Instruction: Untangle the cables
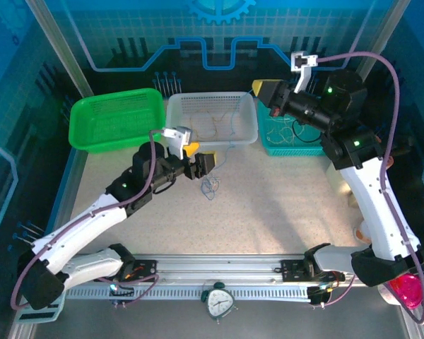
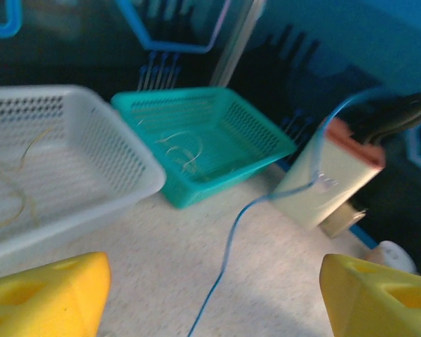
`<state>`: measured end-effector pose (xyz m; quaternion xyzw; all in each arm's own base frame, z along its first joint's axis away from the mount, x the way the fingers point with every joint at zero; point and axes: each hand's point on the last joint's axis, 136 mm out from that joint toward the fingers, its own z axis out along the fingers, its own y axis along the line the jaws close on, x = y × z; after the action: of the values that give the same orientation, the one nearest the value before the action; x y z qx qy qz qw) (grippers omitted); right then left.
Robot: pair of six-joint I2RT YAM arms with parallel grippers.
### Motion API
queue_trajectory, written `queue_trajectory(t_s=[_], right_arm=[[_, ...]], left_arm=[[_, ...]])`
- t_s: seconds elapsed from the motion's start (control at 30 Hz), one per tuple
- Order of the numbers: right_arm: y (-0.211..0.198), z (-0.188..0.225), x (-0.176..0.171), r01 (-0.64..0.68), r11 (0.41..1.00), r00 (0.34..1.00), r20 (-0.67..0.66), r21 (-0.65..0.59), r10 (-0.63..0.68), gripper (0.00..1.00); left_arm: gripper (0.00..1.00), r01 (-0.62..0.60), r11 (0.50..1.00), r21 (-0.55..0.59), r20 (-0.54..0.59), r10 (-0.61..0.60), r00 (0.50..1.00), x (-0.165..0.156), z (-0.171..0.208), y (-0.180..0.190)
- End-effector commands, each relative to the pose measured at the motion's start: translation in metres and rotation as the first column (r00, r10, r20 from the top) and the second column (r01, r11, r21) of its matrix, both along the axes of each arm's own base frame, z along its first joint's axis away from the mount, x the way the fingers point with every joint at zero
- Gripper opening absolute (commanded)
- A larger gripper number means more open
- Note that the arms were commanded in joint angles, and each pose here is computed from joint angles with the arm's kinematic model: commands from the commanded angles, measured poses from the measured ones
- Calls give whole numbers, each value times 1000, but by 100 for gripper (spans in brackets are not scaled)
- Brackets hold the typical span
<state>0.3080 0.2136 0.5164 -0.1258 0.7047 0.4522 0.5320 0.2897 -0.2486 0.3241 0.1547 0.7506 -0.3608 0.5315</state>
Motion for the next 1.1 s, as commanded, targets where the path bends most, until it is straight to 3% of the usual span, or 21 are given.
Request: queue_trajectory(t_s=[0.0,0.23,0.57,0.67,1.03,1.07], right_arm=[[17,-5,-4,-48,998,999,13,-30,48,0],[46,-26,-10,-128,989,992,-20,-74,127,0],[76,-45,-25,-223,970,974,-54,-100,218,0],[81,-46,-31,-242,965,970,-57,-102,237,0],[87,-53,-38,-259,960,965,-68,-111,252,0],[87,-53,-38,-258,960,966,-67,-110,251,0]], left_arm=[[80,109,994,-6,63,-108,992,-15,30,-8],[80,155,988,-22,141,-151,978,-22,70,-12],[78,144,990,1,174,-142,974,-12,77,-16],[66,133,991,4,180,-132,975,-8,77,-16],[1,113,993,-15,187,-109,976,-6,76,-11],[0,111,994,-17,189,-105,976,-6,77,-11]])
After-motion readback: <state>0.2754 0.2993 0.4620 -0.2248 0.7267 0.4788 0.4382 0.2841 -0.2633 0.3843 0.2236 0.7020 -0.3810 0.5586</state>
